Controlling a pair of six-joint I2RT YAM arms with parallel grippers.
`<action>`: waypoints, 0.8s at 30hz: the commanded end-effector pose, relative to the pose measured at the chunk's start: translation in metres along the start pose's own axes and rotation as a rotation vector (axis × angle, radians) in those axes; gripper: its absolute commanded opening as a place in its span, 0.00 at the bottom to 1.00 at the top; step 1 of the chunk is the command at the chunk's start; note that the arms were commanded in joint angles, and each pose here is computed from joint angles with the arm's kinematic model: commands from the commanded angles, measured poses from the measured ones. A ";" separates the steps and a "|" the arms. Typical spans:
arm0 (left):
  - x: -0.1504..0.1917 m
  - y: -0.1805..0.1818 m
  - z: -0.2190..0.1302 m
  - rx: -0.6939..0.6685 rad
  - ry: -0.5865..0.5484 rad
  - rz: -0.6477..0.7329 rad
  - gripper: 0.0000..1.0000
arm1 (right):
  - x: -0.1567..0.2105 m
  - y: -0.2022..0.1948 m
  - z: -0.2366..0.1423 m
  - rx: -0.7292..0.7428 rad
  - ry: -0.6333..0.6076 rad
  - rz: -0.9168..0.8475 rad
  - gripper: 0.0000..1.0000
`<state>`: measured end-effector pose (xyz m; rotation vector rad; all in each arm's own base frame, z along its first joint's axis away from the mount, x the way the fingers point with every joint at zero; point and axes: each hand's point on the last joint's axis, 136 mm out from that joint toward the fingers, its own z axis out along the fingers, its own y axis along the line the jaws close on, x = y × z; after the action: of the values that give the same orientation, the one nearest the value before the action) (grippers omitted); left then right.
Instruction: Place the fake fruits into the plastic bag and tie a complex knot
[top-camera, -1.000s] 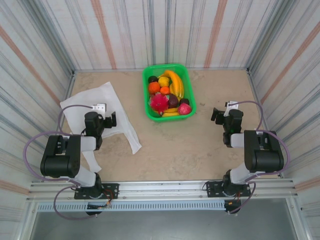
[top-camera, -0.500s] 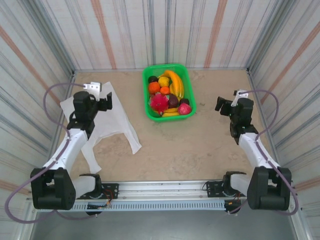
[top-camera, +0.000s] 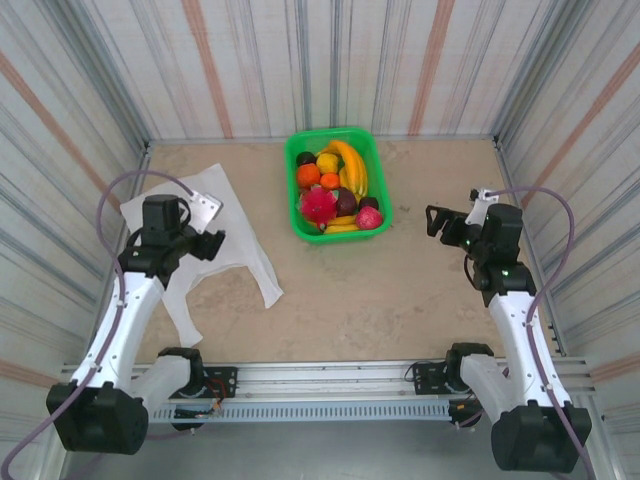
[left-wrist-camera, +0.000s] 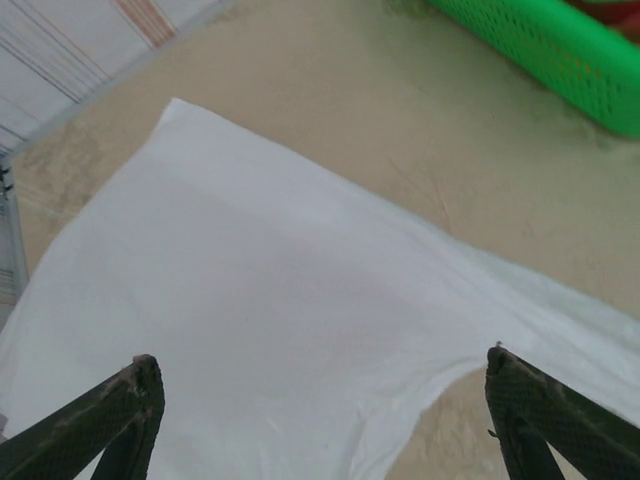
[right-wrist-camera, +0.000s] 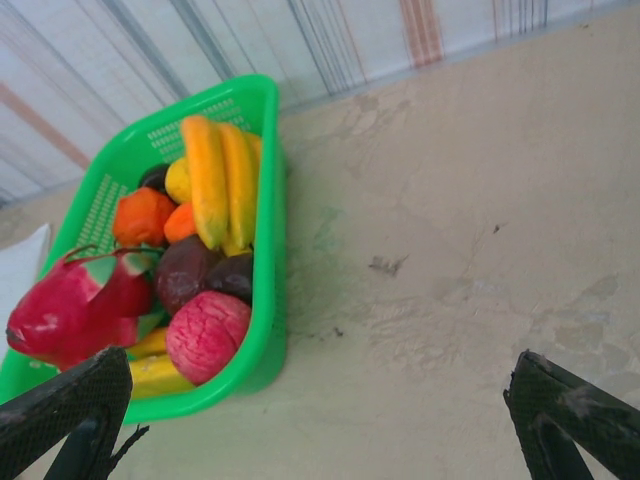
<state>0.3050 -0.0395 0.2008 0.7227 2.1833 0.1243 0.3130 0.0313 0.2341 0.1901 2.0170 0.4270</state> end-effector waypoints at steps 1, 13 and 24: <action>0.030 -0.031 0.003 0.118 0.085 0.158 0.88 | 0.014 0.003 -0.002 -0.015 0.051 0.028 0.99; 0.077 -0.042 0.048 0.149 0.351 0.331 0.87 | 0.017 0.000 -0.002 0.002 0.063 -0.003 0.99; 0.099 -0.037 0.076 0.142 0.496 0.363 0.86 | 0.023 -0.004 0.005 0.009 0.087 -0.021 0.99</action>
<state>0.2847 -0.0334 0.0678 1.2629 2.5219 0.2991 0.3090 0.0346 0.2203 0.1870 2.0775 0.4360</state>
